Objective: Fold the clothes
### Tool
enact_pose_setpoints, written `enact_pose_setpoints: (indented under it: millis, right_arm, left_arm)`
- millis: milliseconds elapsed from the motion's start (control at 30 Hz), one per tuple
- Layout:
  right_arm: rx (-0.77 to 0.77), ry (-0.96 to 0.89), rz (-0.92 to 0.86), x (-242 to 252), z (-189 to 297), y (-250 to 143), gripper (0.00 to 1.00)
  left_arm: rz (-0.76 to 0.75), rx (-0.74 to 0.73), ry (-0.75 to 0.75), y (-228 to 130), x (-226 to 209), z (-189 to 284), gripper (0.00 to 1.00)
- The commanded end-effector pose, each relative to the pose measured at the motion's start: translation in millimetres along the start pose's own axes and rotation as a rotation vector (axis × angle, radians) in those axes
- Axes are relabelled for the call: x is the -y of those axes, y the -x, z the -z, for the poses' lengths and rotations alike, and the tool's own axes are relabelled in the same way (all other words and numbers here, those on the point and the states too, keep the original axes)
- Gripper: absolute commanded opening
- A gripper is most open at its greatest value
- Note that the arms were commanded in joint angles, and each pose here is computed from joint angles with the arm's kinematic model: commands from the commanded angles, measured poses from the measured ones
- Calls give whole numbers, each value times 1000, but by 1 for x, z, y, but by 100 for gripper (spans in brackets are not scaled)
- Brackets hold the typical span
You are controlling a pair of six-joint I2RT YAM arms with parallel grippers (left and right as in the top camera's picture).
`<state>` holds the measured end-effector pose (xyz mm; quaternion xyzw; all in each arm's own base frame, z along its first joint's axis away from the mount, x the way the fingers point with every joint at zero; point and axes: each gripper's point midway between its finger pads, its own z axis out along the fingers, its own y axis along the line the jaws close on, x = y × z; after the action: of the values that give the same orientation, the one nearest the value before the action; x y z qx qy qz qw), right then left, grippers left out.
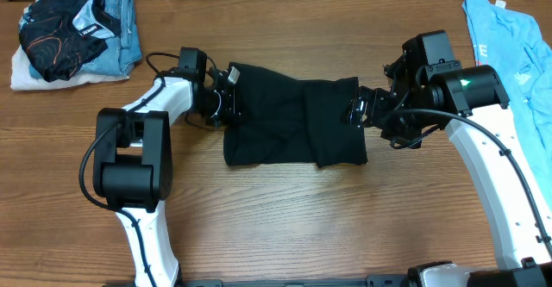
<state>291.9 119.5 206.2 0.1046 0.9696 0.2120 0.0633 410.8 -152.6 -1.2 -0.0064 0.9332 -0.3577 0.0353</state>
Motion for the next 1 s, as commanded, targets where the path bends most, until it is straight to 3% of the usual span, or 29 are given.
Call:
enact_pose_setpoints:
  millis: [0,233,433,667,967]
  right_arm:
    - [24,1,13,-3,6,2,100]
    - [28,0,14,-3,6,3,100]
    - [30,1,15,-3,6,3,100]
    - [26,-2,13,-1,0,4,100]
    - [26,-2,13,0,-3,5,100]
  left_arm:
    - [154,-80,264,-29,-76,-4,4]
    - [276,-105,520,-28,-122,58,4]
    - [312,-101,700,-14,-132,119,4]
    - [274,-68,704,12,-86,153,4]
    - [207,-96,820,7,-20,169,4]
